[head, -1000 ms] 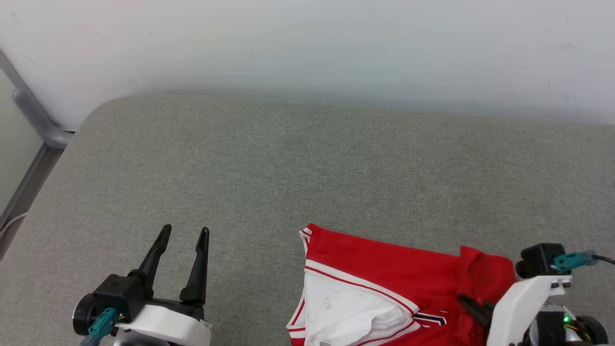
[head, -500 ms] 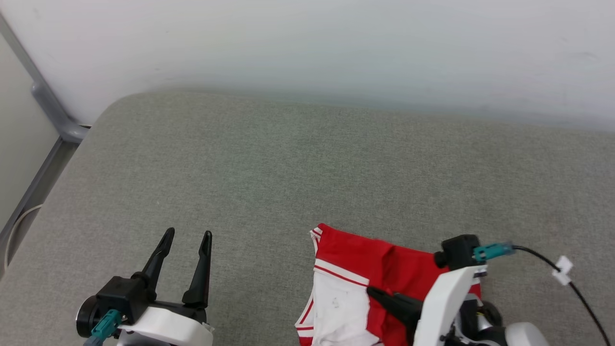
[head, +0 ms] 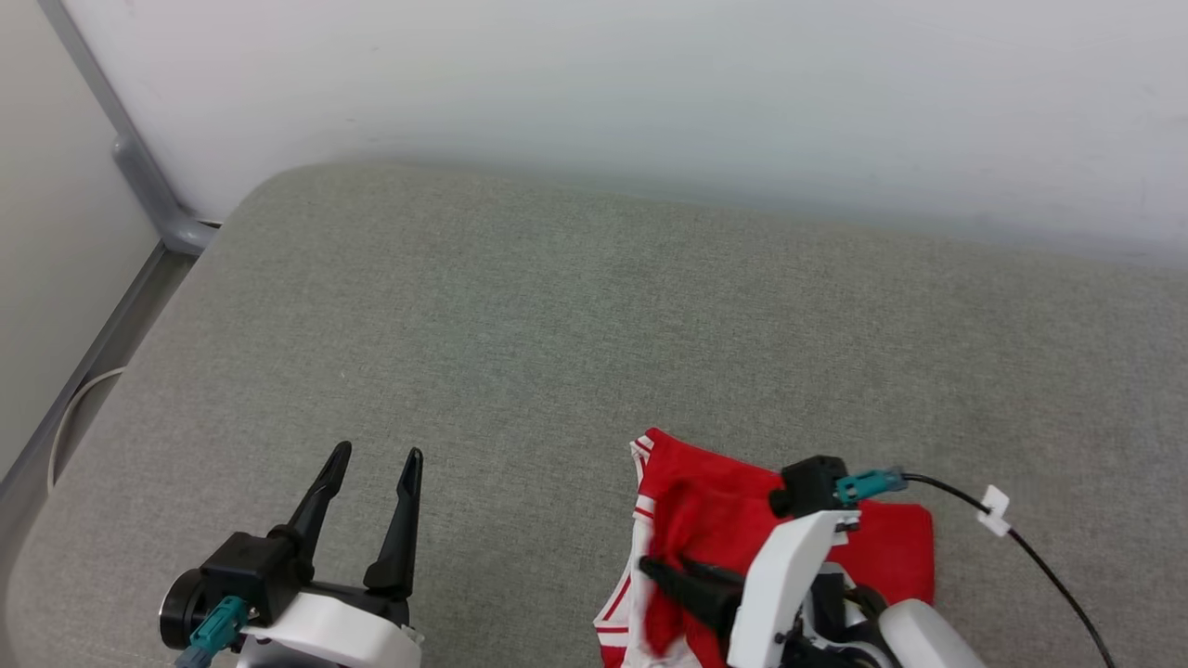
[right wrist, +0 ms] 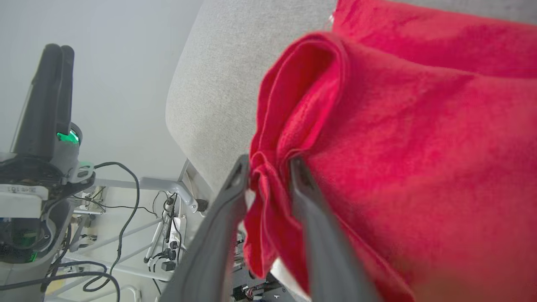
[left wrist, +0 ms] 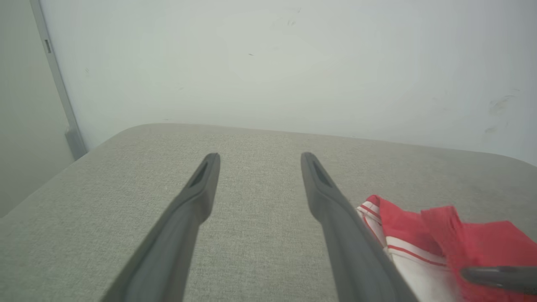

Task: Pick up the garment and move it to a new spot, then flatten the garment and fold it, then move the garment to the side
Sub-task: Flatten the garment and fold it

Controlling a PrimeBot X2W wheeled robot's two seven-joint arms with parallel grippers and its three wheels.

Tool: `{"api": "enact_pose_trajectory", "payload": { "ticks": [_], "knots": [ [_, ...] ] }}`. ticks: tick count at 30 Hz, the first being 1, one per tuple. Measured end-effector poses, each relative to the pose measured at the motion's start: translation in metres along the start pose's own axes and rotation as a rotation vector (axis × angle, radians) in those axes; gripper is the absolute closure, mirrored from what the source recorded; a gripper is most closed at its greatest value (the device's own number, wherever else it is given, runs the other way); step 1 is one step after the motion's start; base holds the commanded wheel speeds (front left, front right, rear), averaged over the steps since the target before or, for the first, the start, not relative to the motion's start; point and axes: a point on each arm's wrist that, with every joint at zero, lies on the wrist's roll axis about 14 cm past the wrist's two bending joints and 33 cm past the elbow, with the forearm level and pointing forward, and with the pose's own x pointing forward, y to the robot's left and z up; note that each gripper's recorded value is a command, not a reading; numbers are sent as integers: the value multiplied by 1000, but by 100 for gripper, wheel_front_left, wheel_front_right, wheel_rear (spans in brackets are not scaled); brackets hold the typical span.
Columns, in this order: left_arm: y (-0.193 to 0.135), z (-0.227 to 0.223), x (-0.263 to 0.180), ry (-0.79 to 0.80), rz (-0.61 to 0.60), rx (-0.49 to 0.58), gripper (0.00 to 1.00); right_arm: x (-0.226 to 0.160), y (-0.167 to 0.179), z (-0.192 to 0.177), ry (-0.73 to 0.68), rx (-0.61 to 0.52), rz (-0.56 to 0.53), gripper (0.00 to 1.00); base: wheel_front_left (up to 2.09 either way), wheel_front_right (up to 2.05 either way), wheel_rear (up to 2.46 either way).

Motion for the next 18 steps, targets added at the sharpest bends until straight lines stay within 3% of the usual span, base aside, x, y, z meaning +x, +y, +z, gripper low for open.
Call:
{"api": "enact_pose_trajectory", "payload": {
  "ticks": [9,13,18],
  "knots": [
    [3,1,0,-4,6,3,0,13,27,7,-16,-35,76,0,0,0,0],
    [2,5,2,-15,2,3,0,10,22,35,-97,-182,14,0,0,0,0],
    [-6,7,7,-25,-24,-2,0,-8,16,88,-241,-484,-116,0,0,0,0]
  ]
}}
